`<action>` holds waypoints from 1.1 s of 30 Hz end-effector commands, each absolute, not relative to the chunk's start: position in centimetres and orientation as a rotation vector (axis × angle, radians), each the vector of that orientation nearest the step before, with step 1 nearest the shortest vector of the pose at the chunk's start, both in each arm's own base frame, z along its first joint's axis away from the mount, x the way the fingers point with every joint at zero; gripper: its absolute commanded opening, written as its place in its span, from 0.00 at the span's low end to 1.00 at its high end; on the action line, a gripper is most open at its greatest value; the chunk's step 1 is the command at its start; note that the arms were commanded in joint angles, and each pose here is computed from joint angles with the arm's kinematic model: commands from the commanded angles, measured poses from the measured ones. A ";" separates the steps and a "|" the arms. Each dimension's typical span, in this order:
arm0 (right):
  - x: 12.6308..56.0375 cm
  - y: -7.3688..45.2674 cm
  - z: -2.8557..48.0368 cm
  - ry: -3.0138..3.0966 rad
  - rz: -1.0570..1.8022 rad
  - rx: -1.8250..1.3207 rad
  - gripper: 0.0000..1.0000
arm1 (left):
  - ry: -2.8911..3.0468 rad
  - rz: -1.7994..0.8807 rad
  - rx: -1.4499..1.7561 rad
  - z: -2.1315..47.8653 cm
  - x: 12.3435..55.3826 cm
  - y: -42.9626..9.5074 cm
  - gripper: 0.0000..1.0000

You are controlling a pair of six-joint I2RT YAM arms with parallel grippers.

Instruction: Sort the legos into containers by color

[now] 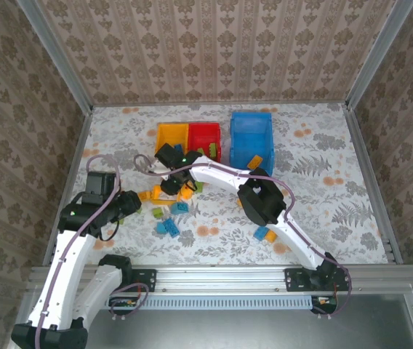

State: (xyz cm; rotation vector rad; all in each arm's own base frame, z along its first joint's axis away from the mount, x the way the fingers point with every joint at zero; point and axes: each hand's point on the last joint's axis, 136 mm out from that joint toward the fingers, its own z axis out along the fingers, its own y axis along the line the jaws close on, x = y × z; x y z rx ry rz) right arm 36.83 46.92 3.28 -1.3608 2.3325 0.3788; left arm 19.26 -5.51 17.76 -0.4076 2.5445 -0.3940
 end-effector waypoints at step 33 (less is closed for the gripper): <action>45.4 15.0 19.0 2.398 0.163 0.196 0.00 | 2.219 -0.569 0.460 28.1 30.1 -28.6 0.44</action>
